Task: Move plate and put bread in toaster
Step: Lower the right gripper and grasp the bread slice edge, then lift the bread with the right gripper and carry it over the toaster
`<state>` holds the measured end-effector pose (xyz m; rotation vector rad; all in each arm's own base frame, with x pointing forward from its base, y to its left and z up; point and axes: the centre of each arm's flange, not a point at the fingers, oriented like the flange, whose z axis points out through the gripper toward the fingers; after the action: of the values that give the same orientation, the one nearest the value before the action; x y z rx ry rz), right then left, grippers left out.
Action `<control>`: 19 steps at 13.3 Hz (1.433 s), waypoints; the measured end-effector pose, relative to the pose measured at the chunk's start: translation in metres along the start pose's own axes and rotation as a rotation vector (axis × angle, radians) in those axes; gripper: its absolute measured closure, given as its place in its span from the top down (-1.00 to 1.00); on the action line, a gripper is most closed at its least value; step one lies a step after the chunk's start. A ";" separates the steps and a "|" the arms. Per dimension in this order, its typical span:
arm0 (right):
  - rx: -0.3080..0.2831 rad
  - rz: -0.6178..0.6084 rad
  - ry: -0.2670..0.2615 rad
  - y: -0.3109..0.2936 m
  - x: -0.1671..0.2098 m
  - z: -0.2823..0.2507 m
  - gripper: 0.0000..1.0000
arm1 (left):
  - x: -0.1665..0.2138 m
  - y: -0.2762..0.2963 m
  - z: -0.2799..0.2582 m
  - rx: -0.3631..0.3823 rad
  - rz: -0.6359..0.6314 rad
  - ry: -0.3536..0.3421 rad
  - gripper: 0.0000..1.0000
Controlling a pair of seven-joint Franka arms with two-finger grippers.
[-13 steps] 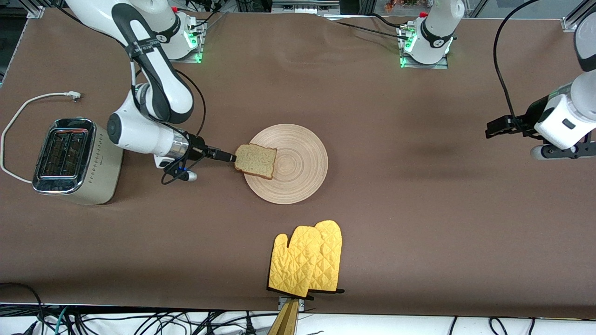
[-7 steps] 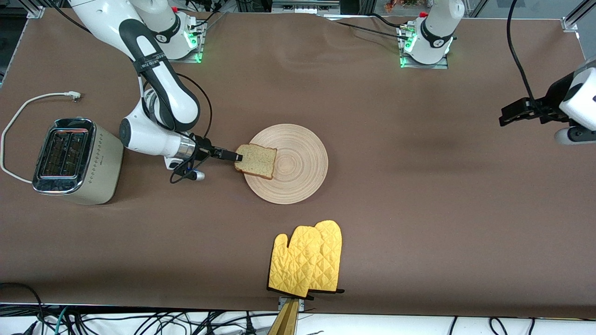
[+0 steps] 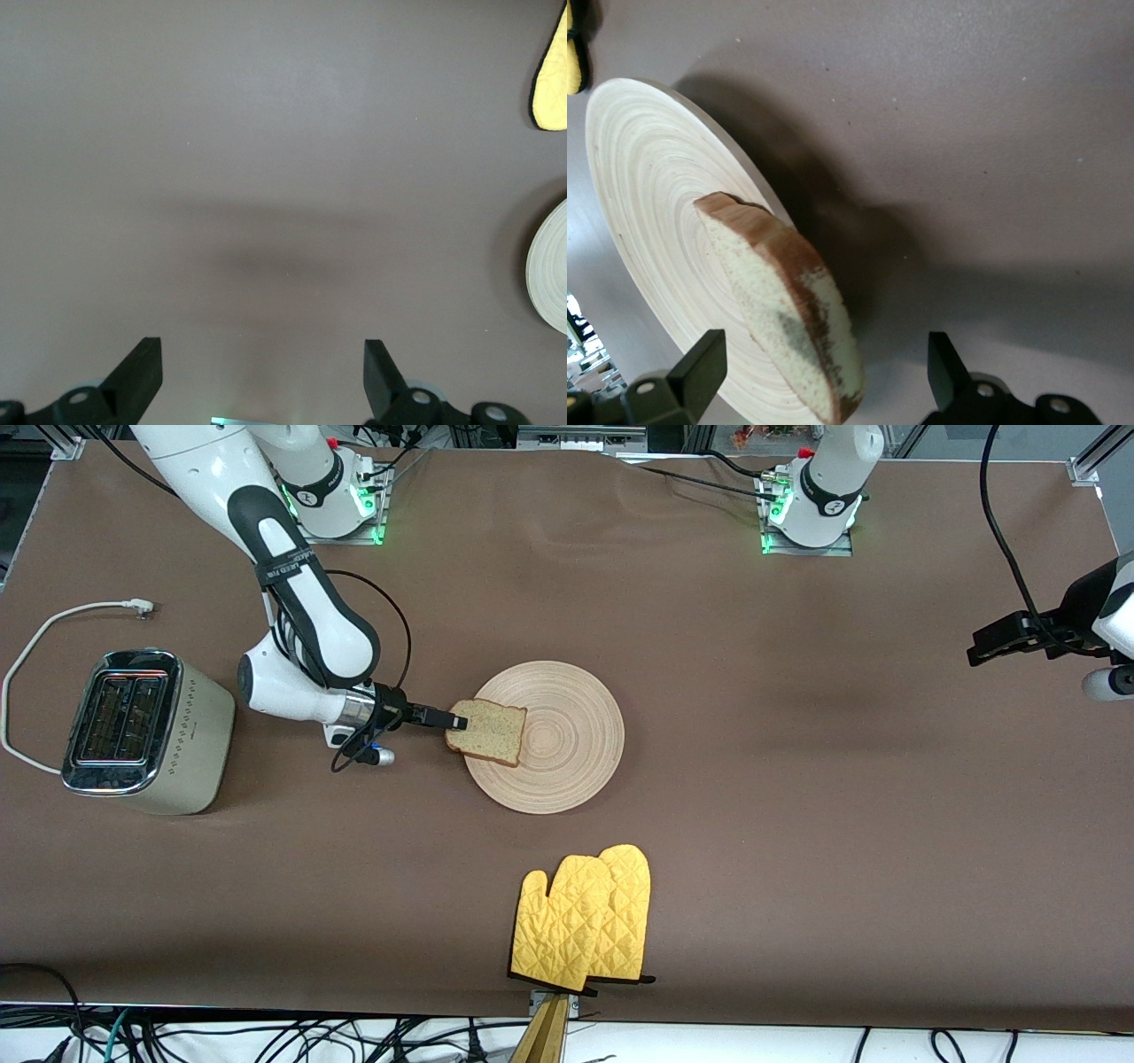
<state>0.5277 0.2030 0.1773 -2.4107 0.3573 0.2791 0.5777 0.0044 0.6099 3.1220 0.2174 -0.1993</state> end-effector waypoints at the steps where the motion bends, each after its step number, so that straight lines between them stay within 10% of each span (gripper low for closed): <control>1: 0.001 0.001 -0.002 0.002 0.000 0.002 1.00 | 0.000 -0.001 0.000 0.000 -0.002 0.000 1.00; 6: 0.001 0.000 -0.003 0.002 0.000 0.003 0.84 | -0.001 0.003 -0.001 -0.005 0.009 0.001 1.00; 14: 0.010 -0.017 -0.002 -0.007 -0.001 0.002 -0.71 | -0.001 0.013 -0.006 -0.009 0.032 0.023 1.00; 19: 0.038 -0.054 0.022 -0.030 0.008 -0.010 -0.74 | -0.003 0.025 -0.008 -0.007 0.055 0.035 1.00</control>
<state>0.5461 0.2167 0.2007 -2.3832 0.3036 0.2198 0.5796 -0.0209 0.6183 3.1222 0.1321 -0.1426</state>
